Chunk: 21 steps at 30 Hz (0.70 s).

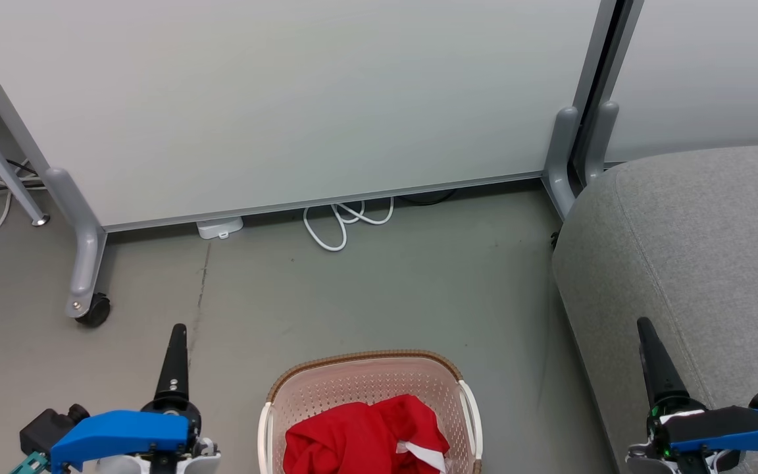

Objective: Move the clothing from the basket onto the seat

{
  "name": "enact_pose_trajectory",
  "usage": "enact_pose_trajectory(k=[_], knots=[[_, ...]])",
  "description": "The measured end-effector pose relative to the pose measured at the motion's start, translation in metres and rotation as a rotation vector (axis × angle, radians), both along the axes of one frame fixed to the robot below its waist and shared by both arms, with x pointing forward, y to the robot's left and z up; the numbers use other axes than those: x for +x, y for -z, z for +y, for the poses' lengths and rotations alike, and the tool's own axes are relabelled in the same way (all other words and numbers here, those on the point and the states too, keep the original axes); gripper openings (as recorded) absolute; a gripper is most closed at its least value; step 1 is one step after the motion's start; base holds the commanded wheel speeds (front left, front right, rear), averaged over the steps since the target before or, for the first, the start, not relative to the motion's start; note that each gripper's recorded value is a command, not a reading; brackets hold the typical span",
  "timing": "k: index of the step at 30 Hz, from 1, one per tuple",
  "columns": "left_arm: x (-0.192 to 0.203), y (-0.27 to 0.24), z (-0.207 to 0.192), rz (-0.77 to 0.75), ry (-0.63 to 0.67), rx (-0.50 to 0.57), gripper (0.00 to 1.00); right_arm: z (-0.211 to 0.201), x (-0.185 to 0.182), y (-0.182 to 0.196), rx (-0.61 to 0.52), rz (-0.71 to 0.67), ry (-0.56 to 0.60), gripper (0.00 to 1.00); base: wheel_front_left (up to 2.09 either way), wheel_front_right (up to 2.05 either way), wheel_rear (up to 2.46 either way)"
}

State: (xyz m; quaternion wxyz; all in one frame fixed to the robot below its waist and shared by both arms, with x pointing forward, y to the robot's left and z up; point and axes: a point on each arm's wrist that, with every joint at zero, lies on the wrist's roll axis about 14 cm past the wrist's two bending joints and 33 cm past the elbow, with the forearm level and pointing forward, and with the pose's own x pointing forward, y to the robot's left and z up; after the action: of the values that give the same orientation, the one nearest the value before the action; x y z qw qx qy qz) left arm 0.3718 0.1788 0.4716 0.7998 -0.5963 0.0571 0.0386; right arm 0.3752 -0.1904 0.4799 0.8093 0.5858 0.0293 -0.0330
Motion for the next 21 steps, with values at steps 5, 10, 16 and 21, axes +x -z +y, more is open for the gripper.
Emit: enact_pose_trajectory(k=[5, 10, 16, 21], knots=[[0.000, -0.001, -0.009, -0.009, 0.043, 0.147, 1.00, 0.000, 0.001, -0.003, -0.123, -0.007, -0.008, 1.00, 0.00, 0.00, 0.00], [0.000, -0.002, -0.014, -0.017, 0.074, 0.271, 1.00, 0.000, 0.002, -0.006, -0.225, -0.018, -0.015, 1.00, 0.00, 0.00, 0.00], [0.000, -0.004, -0.018, -0.031, 0.097, 0.396, 1.00, 0.004, 0.000, -0.007, -0.338, -0.019, -0.042, 1.00, 0.00, 0.00, 0.00], [0.002, -0.008, -0.022, -0.051, 0.114, 0.487, 1.00, 0.009, 0.000, -0.009, -0.423, -0.028, -0.069, 1.00, 0.00, 0.00, 0.00]])
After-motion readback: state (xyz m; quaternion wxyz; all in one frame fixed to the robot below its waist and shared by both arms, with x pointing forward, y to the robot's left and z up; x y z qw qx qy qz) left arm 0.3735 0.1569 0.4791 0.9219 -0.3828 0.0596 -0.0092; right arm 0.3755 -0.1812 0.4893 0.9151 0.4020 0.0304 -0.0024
